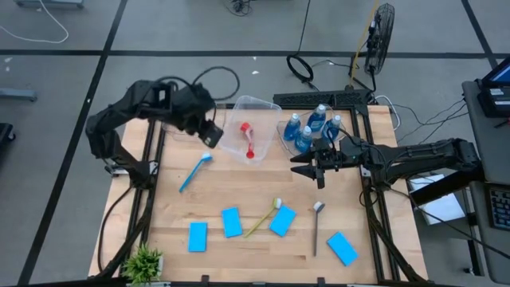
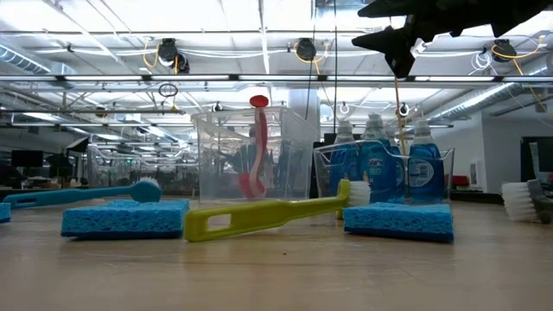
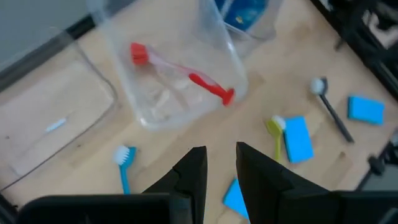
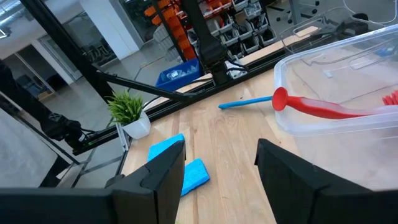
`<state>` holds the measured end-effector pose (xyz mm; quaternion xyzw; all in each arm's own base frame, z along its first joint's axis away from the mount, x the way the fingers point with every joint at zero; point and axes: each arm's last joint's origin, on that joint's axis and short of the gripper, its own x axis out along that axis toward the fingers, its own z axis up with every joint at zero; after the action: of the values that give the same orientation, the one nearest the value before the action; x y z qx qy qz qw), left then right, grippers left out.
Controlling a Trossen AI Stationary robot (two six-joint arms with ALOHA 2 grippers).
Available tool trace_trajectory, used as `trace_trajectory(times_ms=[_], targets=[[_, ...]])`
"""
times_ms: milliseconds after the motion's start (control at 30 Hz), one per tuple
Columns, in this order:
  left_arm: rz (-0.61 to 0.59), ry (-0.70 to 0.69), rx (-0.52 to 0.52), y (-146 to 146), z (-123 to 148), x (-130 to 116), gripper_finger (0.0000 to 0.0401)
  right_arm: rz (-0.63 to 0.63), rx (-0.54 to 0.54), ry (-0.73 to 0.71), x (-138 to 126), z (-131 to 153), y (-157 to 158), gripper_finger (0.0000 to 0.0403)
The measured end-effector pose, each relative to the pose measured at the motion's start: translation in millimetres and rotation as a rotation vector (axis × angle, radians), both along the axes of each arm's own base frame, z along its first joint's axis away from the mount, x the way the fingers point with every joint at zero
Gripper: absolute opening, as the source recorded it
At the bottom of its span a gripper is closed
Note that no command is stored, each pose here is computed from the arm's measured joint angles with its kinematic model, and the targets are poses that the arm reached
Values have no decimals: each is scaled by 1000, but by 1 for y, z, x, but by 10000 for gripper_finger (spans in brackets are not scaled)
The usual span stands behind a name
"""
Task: Pick & Place Kitchen Sink Supplies
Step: Put the blue dish brush into the transparent container
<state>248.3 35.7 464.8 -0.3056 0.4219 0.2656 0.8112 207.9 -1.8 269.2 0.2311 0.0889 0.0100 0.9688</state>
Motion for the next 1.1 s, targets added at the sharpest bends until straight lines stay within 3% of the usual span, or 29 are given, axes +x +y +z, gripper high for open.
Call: trace_trajectory(times_ms=[233,567,867,1100], targets=[[-132,51,15,-36,-12,8,88,0,1,9,0,-1,0,185],[-203,345,26,-75,-85,15,88,-9,49,31,0,-3,0,185],[-142,557,38,-64,-138,2,88,-10,52,45,-1,-4,0,185],[-59,604,43,-47,-156,-16,88,-10,51,56,-1,-5,0,185]])
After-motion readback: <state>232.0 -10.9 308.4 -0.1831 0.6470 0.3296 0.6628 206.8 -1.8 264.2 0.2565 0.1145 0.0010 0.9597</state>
